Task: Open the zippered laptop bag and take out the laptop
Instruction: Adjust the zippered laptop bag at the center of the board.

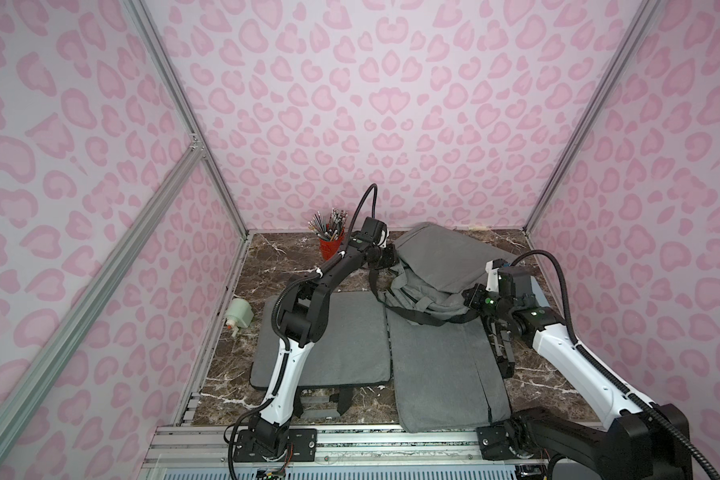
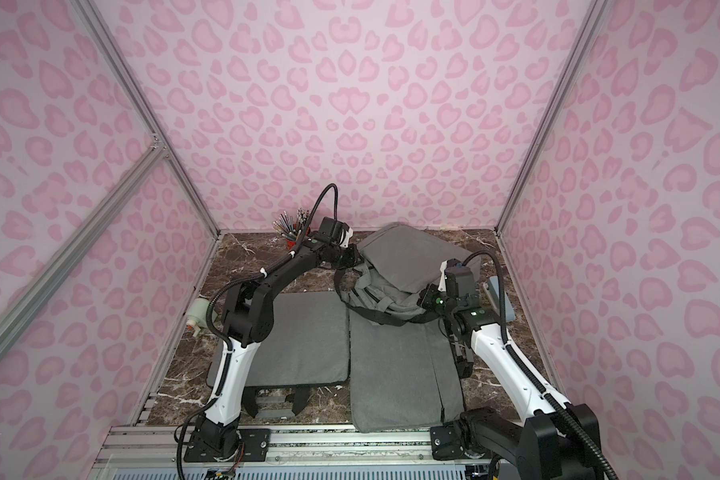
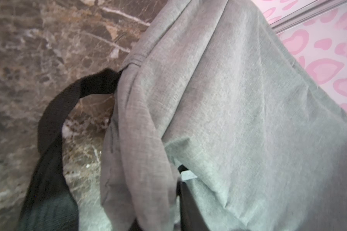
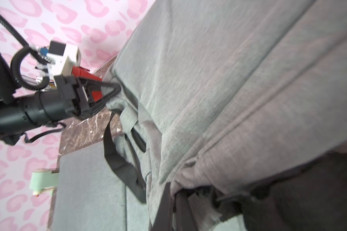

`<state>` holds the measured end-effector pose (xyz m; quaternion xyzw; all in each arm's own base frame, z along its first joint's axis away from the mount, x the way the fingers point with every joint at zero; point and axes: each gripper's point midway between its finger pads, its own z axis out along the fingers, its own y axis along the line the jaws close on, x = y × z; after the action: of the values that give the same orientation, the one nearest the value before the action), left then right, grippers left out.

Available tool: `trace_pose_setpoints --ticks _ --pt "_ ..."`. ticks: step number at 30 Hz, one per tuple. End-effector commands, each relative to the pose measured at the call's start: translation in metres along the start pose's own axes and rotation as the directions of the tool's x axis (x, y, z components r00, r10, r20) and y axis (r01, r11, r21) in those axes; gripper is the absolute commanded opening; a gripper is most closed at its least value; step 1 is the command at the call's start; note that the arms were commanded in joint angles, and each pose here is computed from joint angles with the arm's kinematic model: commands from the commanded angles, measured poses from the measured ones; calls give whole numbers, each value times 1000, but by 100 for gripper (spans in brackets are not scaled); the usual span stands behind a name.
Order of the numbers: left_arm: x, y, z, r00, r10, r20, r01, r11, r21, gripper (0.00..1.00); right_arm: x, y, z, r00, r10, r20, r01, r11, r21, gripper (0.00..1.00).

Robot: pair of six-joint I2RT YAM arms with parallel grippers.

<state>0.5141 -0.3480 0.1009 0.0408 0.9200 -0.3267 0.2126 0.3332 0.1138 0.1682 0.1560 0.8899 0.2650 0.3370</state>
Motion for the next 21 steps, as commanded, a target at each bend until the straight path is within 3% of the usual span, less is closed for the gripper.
trace_pose_setpoints --ticks 1,4,9,16,21 --pt "22 -44 2 994 70 -87 -54 982 179 39 -1 39 2 999 37 9 -35 987 -158 0" --pt "16 -43 -7 991 120 -56 -111 983 146 59 2 30 6 998 67 20 -65 994 -92 0" --pt "-1 -51 -41 960 275 48 -278 959 62 79 2 19 11 993 112 26 -111 994 -16 0" --pt "-5 -63 -83 876 465 126 -465 885 -32 98 -4 18 12 993 107 46 -107 994 16 0" --pt "4 -48 -82 878 474 65 -469 880 -78 100 -10 15 12 989 127 75 -130 991 37 0"
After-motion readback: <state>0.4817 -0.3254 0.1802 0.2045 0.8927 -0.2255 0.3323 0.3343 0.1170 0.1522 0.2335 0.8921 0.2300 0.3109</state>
